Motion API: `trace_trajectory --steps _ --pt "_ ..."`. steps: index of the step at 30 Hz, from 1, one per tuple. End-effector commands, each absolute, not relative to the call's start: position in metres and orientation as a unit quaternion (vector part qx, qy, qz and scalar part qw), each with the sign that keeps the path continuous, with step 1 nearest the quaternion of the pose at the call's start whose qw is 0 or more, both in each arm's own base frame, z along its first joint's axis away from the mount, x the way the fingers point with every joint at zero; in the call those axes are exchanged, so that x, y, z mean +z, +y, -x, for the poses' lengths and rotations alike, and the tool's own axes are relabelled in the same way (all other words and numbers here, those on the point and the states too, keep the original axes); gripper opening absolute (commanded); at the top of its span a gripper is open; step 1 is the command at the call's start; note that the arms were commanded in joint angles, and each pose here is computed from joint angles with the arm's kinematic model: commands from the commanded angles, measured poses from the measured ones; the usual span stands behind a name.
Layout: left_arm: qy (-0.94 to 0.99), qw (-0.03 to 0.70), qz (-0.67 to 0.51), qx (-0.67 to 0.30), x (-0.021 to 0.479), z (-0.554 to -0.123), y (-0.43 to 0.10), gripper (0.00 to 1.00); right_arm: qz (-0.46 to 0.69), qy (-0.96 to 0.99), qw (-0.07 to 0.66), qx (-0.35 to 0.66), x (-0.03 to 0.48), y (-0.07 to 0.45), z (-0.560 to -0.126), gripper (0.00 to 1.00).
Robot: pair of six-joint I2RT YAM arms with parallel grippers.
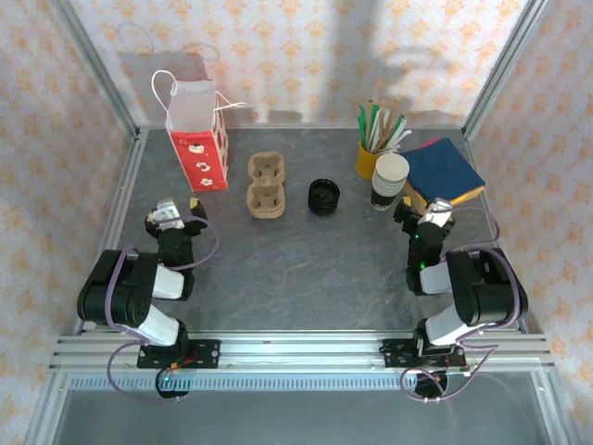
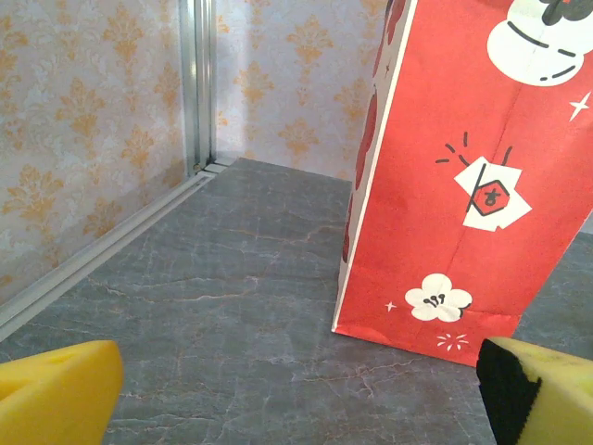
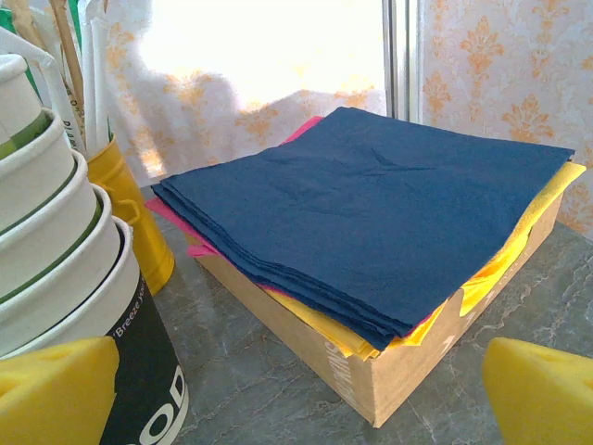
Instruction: Pack the takeout coffee
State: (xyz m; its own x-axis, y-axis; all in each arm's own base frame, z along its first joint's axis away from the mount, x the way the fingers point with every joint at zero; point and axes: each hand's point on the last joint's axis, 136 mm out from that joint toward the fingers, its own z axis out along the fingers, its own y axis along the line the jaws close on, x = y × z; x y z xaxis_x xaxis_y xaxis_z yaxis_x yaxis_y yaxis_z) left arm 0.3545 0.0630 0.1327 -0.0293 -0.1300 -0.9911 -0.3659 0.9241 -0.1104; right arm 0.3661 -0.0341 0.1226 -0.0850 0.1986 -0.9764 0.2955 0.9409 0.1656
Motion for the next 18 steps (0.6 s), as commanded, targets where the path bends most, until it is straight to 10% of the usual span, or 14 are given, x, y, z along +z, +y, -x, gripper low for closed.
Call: trace_trajectory --steps 1,18 --pt "0.711 0.68 0.16 0.083 0.1368 -0.3599 0.0574 0.99 -0.165 0.729 0.663 -0.039 0.1274 -0.0343 -0.3664 1.0" --pt "0.711 0.68 0.16 0.083 0.1368 -0.3599 0.0572 0.99 -0.164 0.727 0.665 -0.039 0.1283 -0.0343 -0.3652 1.0"
